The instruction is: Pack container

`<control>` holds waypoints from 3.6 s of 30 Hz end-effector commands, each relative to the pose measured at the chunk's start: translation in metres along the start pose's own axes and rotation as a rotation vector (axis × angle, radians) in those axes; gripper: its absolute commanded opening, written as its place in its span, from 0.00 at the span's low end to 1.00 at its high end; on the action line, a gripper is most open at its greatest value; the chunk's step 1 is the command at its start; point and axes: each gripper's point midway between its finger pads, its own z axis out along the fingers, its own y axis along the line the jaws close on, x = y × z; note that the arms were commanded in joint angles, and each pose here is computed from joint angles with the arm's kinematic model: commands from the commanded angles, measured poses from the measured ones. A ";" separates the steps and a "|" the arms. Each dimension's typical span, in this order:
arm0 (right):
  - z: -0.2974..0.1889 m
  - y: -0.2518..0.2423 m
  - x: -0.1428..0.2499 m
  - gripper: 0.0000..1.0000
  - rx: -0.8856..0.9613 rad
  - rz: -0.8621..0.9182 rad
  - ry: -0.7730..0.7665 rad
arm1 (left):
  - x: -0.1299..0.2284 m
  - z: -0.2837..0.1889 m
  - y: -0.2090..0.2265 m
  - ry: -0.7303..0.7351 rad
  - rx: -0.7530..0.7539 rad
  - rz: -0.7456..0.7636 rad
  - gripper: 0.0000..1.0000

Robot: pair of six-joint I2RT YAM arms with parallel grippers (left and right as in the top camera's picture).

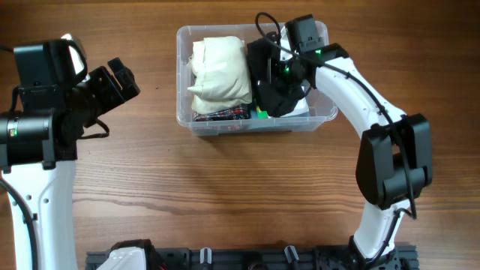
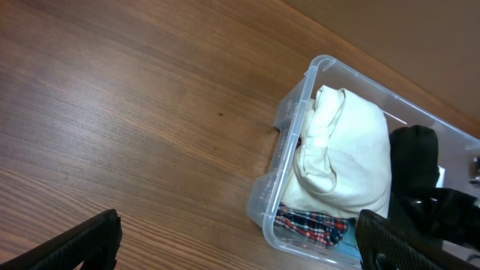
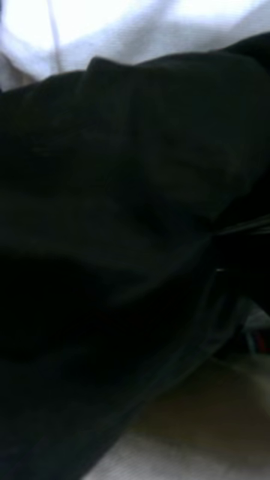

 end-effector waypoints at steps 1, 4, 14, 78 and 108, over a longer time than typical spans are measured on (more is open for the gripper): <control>0.022 -0.011 0.042 0.19 0.043 0.001 0.154 | -0.002 0.000 0.003 -0.008 -0.011 0.005 1.00; -0.026 0.017 0.021 0.29 0.002 -0.068 0.042 | -0.002 0.000 0.003 -0.008 -0.011 0.005 1.00; -0.289 0.081 0.022 0.99 -0.135 -0.210 -0.463 | -0.002 0.000 0.003 -0.008 -0.011 0.005 1.00; -0.175 -0.163 0.230 1.00 0.395 0.155 -0.763 | -0.001 0.000 0.002 -0.005 -0.010 0.007 1.00; -0.175 -0.163 0.230 1.00 0.395 0.155 -0.763 | 0.183 0.071 0.054 -0.434 0.359 0.035 1.00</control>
